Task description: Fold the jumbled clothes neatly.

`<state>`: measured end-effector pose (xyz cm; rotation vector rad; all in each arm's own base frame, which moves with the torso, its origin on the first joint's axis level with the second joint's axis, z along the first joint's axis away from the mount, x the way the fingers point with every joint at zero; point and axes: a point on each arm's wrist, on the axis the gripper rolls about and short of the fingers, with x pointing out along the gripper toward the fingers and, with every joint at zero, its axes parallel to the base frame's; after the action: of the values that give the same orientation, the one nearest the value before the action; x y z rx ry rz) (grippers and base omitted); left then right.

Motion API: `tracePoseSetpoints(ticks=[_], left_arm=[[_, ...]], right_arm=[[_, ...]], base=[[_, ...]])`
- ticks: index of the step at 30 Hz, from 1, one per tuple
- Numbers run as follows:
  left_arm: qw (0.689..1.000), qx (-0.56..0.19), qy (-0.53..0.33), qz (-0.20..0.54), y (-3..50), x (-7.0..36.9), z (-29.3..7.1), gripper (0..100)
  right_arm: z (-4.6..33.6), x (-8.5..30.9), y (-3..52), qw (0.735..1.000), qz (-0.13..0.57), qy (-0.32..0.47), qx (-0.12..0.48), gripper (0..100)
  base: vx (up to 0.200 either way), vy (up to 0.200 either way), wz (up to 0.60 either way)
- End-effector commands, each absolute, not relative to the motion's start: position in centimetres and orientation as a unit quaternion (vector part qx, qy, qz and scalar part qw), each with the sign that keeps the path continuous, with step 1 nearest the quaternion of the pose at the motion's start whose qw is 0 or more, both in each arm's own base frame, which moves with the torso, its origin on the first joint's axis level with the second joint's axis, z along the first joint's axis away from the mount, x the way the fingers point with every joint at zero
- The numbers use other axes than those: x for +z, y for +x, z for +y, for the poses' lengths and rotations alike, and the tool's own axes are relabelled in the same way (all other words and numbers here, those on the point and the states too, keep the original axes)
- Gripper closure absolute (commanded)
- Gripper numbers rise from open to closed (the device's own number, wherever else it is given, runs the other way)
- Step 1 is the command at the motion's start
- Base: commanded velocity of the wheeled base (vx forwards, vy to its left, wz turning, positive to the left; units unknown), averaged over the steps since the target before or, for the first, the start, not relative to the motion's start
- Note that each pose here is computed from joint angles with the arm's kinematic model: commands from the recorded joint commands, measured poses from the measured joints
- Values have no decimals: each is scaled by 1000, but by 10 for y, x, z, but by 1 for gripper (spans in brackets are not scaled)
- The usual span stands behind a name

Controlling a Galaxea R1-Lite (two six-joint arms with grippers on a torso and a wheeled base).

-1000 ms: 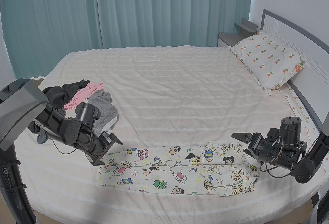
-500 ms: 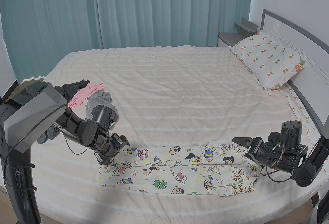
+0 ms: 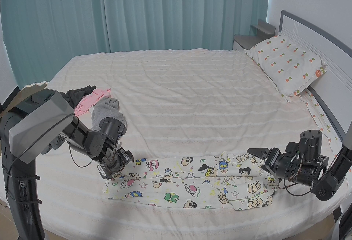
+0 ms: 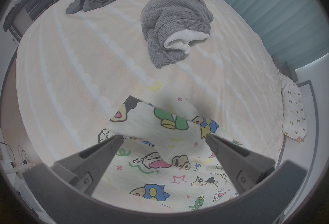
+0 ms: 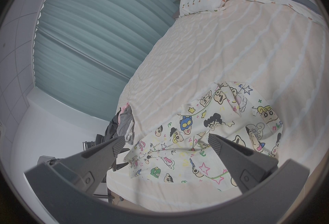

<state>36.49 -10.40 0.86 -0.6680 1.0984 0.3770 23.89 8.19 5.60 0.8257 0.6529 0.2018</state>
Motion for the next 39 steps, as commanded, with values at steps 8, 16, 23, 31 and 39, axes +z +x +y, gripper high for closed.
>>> tracePoseSetpoints(ticks=[8, 16, 23, 31, 39], left_arm=[[777, 188, -296, 524, 366, 5, -104, 100], [794, 198, -291, 495, 377, 17, -105, 100], [811, 181, -296, 471, 387, 31, -108, 100], [853, 154, -304, 396, 409, 45, -111, 100], [898, 110, -281, 320, 426, 46, -115, 100]], right_arm=[[83, 53, 237, 858, 318, 391, 96, 0], [85, 53, 236, 858, 321, 389, 98, 0], [85, 54, 236, 858, 319, 390, 99, 0], [85, 54, 236, 858, 319, 390, 99, 0], [85, 53, 237, 858, 321, 389, 98, 0]], base=[[0, 0, 0], [0, 0, 0], [0, 0, 0], [0, 0, 0], [0, 0, 0]])
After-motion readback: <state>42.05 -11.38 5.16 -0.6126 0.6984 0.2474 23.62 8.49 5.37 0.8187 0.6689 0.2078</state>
